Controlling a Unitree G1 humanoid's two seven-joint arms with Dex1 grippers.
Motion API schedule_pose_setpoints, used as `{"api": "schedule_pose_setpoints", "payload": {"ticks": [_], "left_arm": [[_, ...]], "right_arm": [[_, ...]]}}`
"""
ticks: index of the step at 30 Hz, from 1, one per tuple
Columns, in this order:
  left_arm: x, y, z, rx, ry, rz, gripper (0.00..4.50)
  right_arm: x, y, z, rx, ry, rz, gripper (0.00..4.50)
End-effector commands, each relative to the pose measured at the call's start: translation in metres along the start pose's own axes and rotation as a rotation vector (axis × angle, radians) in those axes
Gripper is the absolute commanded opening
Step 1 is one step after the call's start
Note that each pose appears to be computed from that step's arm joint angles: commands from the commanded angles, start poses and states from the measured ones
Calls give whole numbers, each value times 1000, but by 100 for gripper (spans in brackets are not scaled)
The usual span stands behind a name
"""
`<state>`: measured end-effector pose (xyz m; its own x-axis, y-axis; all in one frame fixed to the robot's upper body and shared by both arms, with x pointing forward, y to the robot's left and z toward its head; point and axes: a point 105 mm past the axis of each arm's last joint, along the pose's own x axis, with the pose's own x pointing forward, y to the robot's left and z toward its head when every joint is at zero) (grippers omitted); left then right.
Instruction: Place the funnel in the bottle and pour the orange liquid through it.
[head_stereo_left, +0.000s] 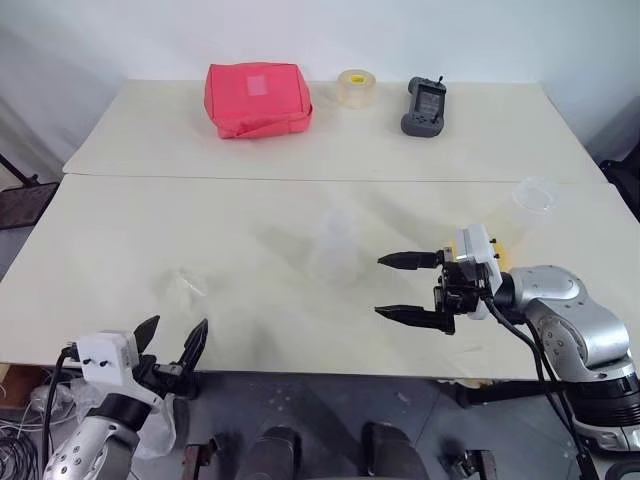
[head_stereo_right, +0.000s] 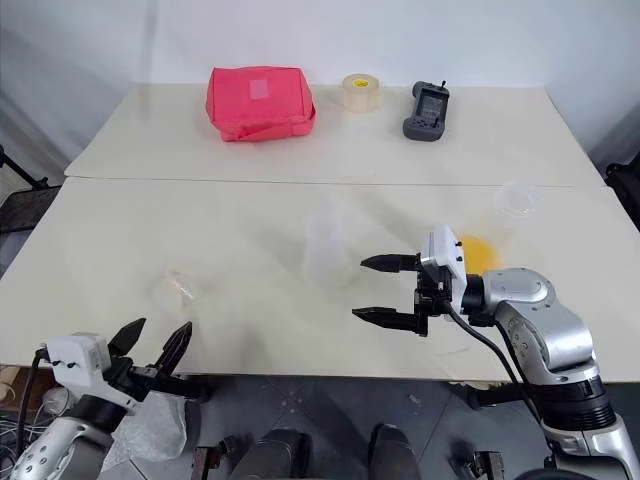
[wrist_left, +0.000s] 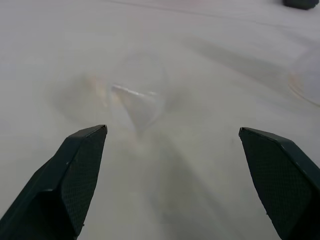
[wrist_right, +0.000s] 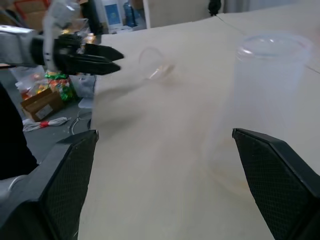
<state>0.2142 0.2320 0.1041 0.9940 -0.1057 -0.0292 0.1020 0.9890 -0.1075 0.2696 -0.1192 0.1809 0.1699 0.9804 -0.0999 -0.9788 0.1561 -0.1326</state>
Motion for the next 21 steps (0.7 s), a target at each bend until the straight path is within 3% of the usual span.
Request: {"api": "schedule_pose_setpoints", "payload": {"ticks": [1, 21], "left_arm": [[8, 7, 10, 52, -62, 65, 449], [33, 27, 13, 140, -97, 133, 449]], "right_arm": [[4, 12, 15, -57, -35, 67, 450], [10, 16, 19, -38, -132, 41, 450]]}}
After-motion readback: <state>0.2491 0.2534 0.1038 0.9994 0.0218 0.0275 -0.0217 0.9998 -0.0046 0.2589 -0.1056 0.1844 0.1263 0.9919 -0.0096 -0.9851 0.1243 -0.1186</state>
